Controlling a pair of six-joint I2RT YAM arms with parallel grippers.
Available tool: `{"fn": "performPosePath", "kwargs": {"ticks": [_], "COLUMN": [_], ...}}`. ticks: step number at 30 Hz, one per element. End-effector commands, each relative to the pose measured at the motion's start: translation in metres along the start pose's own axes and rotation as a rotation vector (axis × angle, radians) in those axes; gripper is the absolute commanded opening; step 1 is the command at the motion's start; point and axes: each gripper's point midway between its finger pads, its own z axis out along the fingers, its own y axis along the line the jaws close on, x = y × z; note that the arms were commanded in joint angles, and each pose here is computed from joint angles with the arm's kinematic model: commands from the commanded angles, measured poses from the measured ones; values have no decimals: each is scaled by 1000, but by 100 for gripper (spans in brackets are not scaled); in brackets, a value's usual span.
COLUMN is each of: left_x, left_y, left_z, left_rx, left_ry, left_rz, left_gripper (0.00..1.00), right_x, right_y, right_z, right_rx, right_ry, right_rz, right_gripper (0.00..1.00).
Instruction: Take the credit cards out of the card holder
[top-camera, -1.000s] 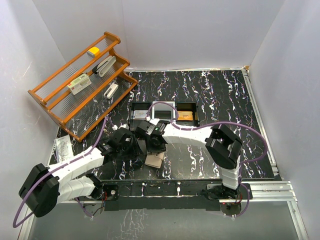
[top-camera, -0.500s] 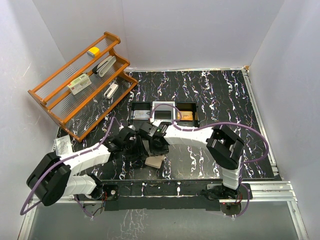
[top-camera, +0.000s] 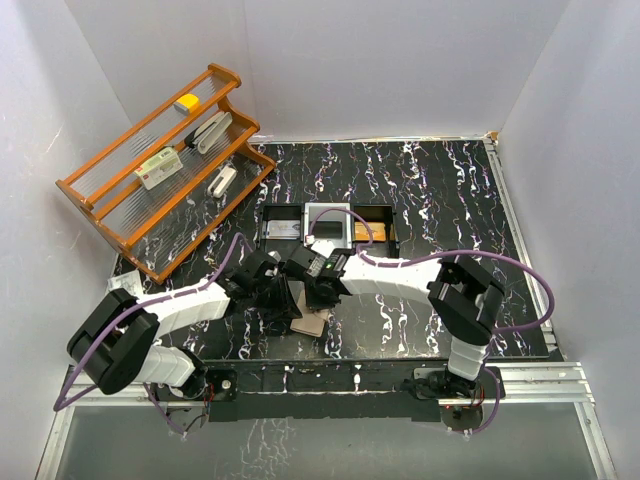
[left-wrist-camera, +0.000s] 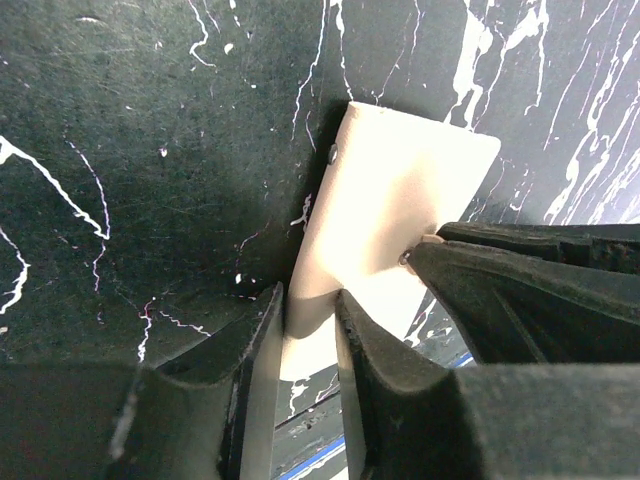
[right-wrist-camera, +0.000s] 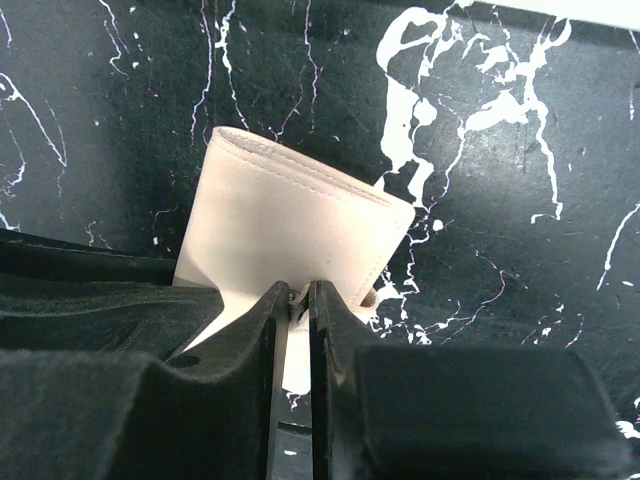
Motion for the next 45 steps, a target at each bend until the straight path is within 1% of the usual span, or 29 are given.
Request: {"fn": "performPosePath", "kwargs": {"ticks": [1,5,9,12,15,22,25,30,37,42,45], "left_x": [11,11,10,9,6,0,-1,-3,-7,-7,-7], "left_y": [29,33,31,29,25,19,19,17,13,11,10], "left_z": [-1,-3,-2,-1,-2,-4,-5,-6,-7,-8,-11], "left_rx": [-146,-174,-160,-151,-143,-142,-142,-141,-139,-133,-131], "left_ry": [45,41,38,34,28,14,15,14,7,11,11], "left_rz": [-14,-13,-19,-22,-14,2,12,23,37,48,58], "left_gripper": [22,22,22,24,26,28,29,30,31,32,35], "right_x": [-3,-6,-4,1,3,5,5,1,3,2,2], "right_y": [7,6,-2,-12,-18,-26,-26,-26,-27,-22,-17], "right_z": [-8,-21,-27,-28,-29,-32,-33,-32,-30,-24,-20], "right_rx": [-48,-70,-61,-35,-20,-10,-28,-68,-191,-296,-336], "right_ry": [-25,-44,-53,-52,-56,-66,-70,-70,-38,-35,-26], "right_rz": [18,28,44,59,72,90,104,143,205,250,264], "right_gripper": [12,16,21,25,27,25,22,21,17,16,17]}}
